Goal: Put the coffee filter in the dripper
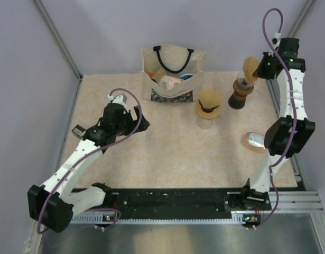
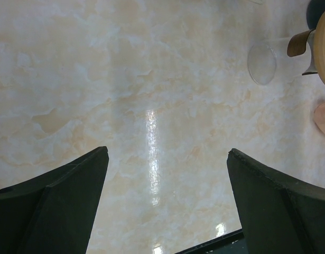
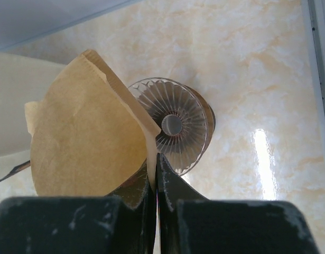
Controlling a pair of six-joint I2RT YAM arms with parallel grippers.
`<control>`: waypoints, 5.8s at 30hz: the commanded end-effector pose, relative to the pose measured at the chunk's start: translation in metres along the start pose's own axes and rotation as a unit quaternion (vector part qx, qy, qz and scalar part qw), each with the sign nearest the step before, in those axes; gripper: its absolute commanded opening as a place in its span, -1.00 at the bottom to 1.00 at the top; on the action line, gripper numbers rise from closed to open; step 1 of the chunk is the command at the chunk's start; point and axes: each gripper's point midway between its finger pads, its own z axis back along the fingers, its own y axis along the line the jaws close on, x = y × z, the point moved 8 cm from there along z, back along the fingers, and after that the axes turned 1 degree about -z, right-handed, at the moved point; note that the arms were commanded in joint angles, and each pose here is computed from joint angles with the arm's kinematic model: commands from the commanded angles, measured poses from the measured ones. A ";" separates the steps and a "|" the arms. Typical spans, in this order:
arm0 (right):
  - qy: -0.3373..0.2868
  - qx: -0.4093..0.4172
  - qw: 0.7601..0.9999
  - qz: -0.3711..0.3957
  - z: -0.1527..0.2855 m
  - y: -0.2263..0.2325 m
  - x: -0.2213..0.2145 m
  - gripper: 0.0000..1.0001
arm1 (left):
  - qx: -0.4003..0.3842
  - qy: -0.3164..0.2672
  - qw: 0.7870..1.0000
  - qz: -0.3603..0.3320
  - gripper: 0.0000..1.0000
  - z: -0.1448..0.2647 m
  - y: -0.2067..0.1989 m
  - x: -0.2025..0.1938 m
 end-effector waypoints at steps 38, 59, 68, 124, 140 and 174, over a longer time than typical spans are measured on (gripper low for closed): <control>-0.112 -0.025 0.993 0.011 0.059 0.012 0.037 -0.08 | -0.025 0.009 1.000 0.002 0.98 -0.004 0.007 -0.009; -0.049 -0.028 0.996 0.069 -0.007 0.031 0.017 -0.44 | -0.013 0.012 1.000 0.007 0.98 -0.006 0.011 -0.013; -0.002 -0.051 0.995 0.080 -0.040 0.026 0.000 -0.48 | -0.011 0.018 1.000 0.007 0.98 -0.009 0.012 -0.014; 0.136 -0.074 0.980 0.122 -0.104 0.005 -0.050 -0.89 | 0.001 0.032 0.999 0.004 0.98 -0.018 0.015 -0.015; 0.198 -0.047 0.965 0.167 -0.113 -0.001 -0.065 -0.95 | 0.007 0.036 0.999 0.001 0.98 -0.018 0.018 -0.016; 0.188 0.023 0.945 0.267 -0.113 0.005 -0.052 -0.98 | 0.016 0.026 1.000 0.005 0.98 -0.001 0.019 -0.015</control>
